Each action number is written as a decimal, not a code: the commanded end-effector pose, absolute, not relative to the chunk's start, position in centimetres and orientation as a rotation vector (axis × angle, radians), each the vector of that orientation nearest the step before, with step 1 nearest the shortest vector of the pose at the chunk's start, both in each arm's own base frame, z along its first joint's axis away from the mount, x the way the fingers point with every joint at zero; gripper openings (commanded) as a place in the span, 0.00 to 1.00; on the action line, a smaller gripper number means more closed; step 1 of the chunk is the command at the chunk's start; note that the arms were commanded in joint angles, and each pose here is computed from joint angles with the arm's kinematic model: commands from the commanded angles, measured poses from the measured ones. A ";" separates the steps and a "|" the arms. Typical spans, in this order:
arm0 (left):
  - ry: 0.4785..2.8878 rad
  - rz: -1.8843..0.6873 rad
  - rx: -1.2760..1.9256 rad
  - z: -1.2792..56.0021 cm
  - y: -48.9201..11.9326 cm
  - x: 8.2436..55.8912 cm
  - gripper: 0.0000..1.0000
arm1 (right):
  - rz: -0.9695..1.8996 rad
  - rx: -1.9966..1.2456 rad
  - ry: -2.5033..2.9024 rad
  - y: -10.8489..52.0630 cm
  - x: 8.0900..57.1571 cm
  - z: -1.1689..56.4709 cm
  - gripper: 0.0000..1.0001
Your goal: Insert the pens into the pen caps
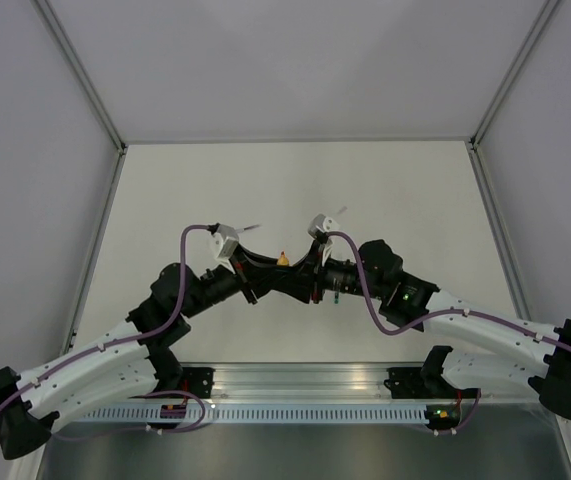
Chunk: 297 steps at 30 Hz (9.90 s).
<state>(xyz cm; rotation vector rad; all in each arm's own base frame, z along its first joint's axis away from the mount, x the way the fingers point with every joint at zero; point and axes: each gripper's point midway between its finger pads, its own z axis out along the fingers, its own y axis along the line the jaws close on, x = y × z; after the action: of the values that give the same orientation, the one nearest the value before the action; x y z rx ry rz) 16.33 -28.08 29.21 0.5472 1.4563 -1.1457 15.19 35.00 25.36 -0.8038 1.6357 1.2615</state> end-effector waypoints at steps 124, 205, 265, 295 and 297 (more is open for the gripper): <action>0.946 -0.556 2.328 3.4 -47.1 12.4 0.66 | 0.624 0.129 1.410 2.7 13.2 41.8 0.00; 0.705 -1.683 0.619 47.2 -26.4 8.4 0.02 | 1.472 -0.936 1.081 28.7 7.9 37.2 0.00; 0.717 -1.733 0.779 41.6 -28.8 8.0 0.48 | 1.454 -0.936 1.041 31.7 8.6 40.1 0.00; 1.088 -1.307 0.890 47.3 -28.6 11.5 0.74 | 1.381 -1.034 1.265 31.9 9.1 32.0 0.00; 1.115 -1.306 0.896 48.0 -29.2 12.0 0.59 | 1.379 -1.034 1.276 32.0 9.2 31.7 0.00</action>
<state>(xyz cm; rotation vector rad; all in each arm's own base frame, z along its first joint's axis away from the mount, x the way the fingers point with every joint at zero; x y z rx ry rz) 11.13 -27.54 50.47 0.7886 0.9934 -1.3396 9.44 31.85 31.68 -1.0180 1.3023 1.3658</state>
